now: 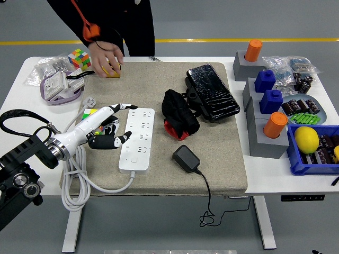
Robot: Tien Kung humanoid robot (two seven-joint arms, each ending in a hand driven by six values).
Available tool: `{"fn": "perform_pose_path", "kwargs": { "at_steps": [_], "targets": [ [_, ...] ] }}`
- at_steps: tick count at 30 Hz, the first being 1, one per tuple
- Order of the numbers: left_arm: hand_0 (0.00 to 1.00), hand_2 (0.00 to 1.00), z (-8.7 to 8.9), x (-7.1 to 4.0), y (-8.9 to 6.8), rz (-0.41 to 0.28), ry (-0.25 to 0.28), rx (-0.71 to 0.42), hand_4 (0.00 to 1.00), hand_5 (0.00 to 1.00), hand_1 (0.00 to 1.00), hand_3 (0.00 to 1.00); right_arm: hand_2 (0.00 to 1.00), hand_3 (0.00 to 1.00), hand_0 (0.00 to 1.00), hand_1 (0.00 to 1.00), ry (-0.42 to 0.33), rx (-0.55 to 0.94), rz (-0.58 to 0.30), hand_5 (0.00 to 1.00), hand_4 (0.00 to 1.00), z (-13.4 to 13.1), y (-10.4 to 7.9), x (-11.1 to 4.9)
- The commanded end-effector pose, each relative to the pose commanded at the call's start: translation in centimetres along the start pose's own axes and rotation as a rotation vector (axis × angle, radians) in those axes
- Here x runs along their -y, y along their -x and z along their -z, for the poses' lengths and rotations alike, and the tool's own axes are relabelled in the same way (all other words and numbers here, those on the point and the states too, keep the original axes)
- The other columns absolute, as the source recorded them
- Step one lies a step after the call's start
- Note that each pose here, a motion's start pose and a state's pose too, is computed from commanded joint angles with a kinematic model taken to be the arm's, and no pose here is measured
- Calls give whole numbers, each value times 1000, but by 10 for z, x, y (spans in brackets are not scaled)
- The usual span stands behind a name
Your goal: Pull the plug out and thorw away
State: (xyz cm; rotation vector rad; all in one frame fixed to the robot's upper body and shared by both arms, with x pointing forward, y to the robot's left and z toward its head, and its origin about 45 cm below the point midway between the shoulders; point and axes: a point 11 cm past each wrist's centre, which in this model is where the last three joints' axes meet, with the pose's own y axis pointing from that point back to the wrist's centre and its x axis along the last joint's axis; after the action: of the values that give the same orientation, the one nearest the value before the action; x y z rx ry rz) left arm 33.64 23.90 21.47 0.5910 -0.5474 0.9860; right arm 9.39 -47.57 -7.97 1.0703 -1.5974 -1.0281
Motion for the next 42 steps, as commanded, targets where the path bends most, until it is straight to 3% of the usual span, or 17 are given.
{"fn": "perform_pose_path", "kwargs": {
  "at_steps": [5,6,11,12,17,18,27,42],
  "targets": [
    [241,425,7,5,-7,-36,-39,50,609,11,315,845,617,572,632,626,-4,1,1,456,989,2,1,0],
    [462,676,9,5,-10,-53,-41,54,899,298,615,830,620,573,632,626,-4,2,1,456,990,2,1,0],
    [462,676,19,2,-29,-120,-69,47,899,298,615,830,620,573,632,626,-1,5,2,456,990,1,1,0],
    [661,776,21,1,-33,-133,-73,47,998,429,775,792,619,572,631,626,-1,6,2,457,990,0,1,0],
    [661,776,25,-2,-47,-176,-75,44,998,429,775,792,619,572,631,626,0,10,5,457,990,0,2,0],
    [725,822,24,-3,-49,-185,-69,39,998,502,828,779,619,572,633,626,-1,10,5,457,990,1,3,0],
    [689,781,14,-9,-59,-245,1,15,998,502,791,779,618,572,633,626,-10,11,4,457,990,5,2,0],
    [648,763,25,-18,-68,-248,-70,19,988,499,762,811,622,572,633,627,-19,-1,0,457,991,12,1,-1]
  ]
}}
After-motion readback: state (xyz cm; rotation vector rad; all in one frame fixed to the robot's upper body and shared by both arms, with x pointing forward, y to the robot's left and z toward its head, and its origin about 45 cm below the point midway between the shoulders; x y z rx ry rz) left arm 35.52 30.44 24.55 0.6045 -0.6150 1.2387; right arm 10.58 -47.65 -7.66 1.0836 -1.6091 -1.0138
